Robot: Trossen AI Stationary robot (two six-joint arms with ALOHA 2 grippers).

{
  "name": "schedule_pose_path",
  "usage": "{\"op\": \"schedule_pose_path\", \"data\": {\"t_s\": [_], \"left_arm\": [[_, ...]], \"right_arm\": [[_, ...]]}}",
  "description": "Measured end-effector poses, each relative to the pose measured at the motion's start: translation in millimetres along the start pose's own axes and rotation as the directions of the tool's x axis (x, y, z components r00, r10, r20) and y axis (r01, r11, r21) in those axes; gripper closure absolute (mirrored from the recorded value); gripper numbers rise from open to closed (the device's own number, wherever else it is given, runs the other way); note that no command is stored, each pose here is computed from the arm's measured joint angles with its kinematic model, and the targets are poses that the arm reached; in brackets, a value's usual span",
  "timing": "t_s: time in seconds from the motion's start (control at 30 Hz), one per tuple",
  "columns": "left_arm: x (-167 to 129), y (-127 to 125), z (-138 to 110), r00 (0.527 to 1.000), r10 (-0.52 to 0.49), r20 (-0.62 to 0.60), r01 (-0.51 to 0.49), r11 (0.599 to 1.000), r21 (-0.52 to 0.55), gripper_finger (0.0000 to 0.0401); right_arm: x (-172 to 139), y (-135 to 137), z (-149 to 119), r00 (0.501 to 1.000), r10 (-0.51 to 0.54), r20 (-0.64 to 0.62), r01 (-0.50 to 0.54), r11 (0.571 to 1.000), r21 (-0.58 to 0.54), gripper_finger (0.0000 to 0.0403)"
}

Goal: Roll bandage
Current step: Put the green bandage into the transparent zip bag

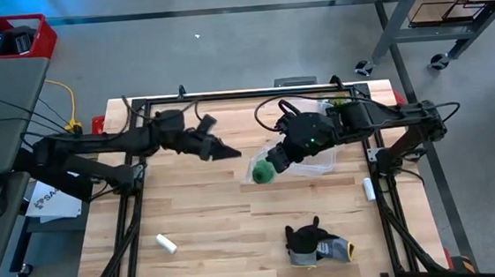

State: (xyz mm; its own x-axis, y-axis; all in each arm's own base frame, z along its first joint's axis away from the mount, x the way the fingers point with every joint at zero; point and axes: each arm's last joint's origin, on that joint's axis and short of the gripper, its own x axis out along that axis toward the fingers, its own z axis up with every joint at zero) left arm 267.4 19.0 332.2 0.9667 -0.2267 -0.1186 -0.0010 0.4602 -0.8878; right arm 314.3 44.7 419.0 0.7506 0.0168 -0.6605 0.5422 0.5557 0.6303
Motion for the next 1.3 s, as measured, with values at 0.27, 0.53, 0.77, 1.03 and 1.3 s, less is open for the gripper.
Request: {"op": "schedule_pose_path", "data": {"t_s": [0.27, 0.53, 0.77, 1.03, 1.3], "left_arm": [[-38.4, -10.5, 3.3, 0.997, 0.078, 0.016, -0.079, 0.977, 0.198, 0.0251], [-40.5, -47.5, -24.6, 0.952, 0.305, -0.014, -0.221, 0.722, 0.655, 0.0251], [-38.9, -67.5, -38.9, 0.893, 0.436, 0.11, -0.284, 0.358, 0.889, 0.0251], [-30.1, -66.5, -52.1, 0.857, 0.489, 0.161, -0.35, 0.324, 0.879, 0.0251], [-21.8, -63.6, -52.2, 0.855, 0.493, 0.161, -0.378, 0.379, 0.845, 0.0251]], "right_arm": [[0.6, -3.3, 6.0, 1.0, -0.001, 0.0, 0.001, 0.99, 0.141, 0.0403], [34.8, -18.1, 29.4, 0.994, -0.006, -0.107, 0.041, 0.945, 0.325, 0.0403], [61.2, -21.8, 49.5, 0.99, 0.08, -0.116, -0.033, 0.932, 0.361, 0.0403], [61.1, -29.5, 59.0, 0.994, 0.058, -0.093, -0.021, 0.933, 0.359, 0.0403], [62.4, -30.2, 60.5, 0.995, 0.052, -0.08, -0.02, 0.934, 0.357, 0.0403]]}}
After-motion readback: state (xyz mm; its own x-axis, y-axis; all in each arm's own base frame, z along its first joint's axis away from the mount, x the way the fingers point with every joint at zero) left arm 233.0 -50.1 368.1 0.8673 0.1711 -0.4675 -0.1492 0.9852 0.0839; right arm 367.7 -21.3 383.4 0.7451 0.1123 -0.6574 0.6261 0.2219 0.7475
